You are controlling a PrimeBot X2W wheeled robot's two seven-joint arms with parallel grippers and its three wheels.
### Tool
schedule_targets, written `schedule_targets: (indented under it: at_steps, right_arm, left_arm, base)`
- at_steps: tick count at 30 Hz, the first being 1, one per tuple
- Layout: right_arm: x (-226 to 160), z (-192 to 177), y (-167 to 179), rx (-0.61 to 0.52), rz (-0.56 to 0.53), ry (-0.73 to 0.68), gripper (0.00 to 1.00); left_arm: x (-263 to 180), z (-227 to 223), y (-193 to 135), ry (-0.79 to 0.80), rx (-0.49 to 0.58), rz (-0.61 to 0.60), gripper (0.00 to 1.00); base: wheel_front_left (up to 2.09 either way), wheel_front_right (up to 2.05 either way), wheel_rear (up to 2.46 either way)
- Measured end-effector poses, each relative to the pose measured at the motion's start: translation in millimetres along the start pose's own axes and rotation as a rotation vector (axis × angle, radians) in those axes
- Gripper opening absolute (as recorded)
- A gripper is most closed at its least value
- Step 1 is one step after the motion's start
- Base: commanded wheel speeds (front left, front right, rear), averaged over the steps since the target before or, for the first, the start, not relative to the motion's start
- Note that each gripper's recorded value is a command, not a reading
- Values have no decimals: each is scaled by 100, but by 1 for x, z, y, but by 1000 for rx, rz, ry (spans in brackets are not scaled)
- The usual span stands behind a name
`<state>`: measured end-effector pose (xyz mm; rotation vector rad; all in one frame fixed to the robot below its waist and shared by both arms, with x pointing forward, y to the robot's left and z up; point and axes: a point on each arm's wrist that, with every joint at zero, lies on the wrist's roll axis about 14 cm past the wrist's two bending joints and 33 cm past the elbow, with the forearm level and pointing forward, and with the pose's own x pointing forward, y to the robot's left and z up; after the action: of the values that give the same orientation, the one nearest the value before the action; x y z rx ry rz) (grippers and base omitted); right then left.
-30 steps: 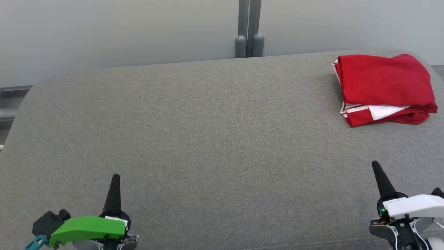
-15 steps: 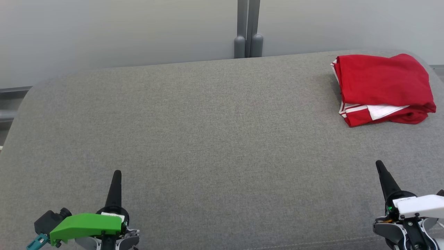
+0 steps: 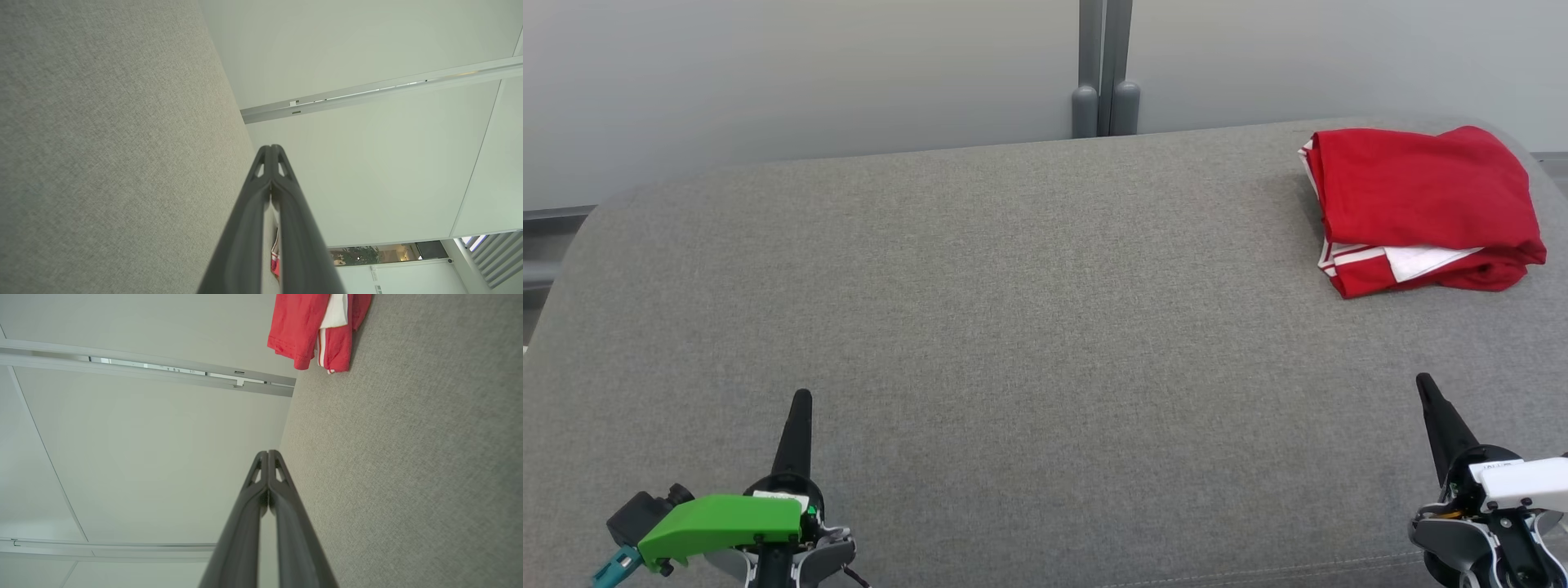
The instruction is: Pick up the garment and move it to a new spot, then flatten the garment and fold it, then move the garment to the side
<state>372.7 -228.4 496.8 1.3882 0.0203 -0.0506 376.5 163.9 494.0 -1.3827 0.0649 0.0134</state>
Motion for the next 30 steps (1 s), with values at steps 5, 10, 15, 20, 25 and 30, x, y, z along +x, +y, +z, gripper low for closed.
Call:
schedule_targets:
  at_steps: [5,10,15,20,25,30]
  right_arm:
    - [0,3,2,38,8,-3,0]
    - [0,5,2,70,13,-4,0]
    - [-1,7,3,105,20,-5,0]
    - [-1,10,5,138,29,-9,0]
    - [-1,12,6,169,37,-10,0]
    - [-1,14,7,186,41,-13,0]
  left_arm:
    - [1,-1,-2,0,-39,-8,0]
    - [3,-1,-4,0,-69,-18,0]
    - [4,-2,-7,0,-109,-28,0]
    - [5,-3,-8,0,-139,-32,0]
    - [6,-3,-9,-1,-174,-38,0]
    - [7,-3,-11,-1,-188,-44,0]
  base:
    - [0,0,0]
    - [0,0,0]
    - [0,0,0]
    - [0,0,0]
    - [0,0,0]
    - [0,0,0]
